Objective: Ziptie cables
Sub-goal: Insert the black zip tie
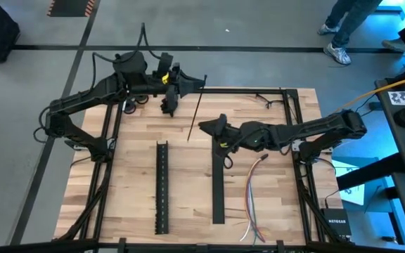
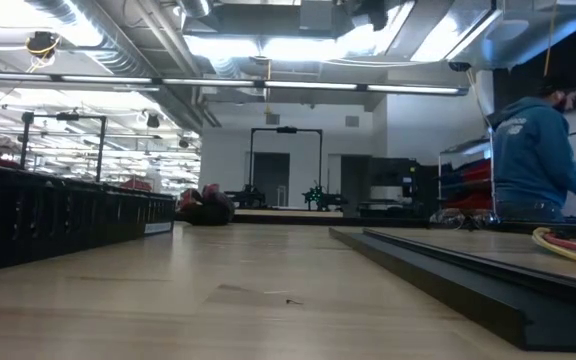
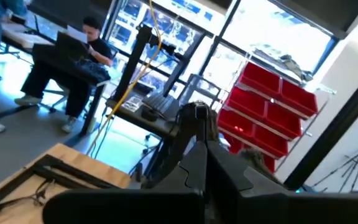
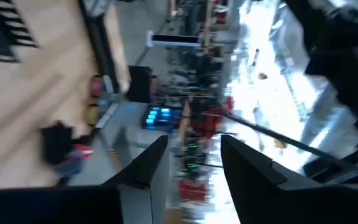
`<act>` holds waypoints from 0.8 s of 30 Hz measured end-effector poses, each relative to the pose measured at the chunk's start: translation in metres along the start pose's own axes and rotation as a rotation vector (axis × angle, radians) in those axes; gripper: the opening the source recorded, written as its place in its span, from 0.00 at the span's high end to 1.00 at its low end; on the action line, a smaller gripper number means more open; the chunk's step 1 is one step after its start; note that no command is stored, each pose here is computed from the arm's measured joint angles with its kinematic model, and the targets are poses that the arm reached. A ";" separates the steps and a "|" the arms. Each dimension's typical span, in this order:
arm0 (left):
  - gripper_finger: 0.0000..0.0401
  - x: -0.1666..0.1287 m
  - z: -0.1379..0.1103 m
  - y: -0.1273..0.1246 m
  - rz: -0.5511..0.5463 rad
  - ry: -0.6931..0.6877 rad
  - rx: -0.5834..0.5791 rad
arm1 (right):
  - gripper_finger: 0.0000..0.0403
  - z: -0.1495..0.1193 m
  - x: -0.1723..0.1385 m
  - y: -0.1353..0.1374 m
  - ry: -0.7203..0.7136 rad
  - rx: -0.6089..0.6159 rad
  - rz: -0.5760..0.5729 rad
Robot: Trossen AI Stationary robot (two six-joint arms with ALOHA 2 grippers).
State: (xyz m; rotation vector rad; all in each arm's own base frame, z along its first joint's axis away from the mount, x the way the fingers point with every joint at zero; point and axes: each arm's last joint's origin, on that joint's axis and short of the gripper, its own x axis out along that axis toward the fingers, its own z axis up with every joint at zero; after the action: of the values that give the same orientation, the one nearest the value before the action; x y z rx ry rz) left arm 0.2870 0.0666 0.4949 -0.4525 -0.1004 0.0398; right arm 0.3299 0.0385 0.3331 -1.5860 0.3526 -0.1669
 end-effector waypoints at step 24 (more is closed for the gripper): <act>1.00 -0.002 -0.001 0.017 0.065 0.058 -0.054 | 0.66 0.009 0.017 0.004 0.001 -0.143 -0.110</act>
State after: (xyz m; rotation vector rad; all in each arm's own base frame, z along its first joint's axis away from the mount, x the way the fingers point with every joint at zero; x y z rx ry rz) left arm 0.2853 0.0814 0.4859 -0.5105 -0.0294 0.0880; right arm 0.3485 0.0418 0.3269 -1.7474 0.2836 -0.2313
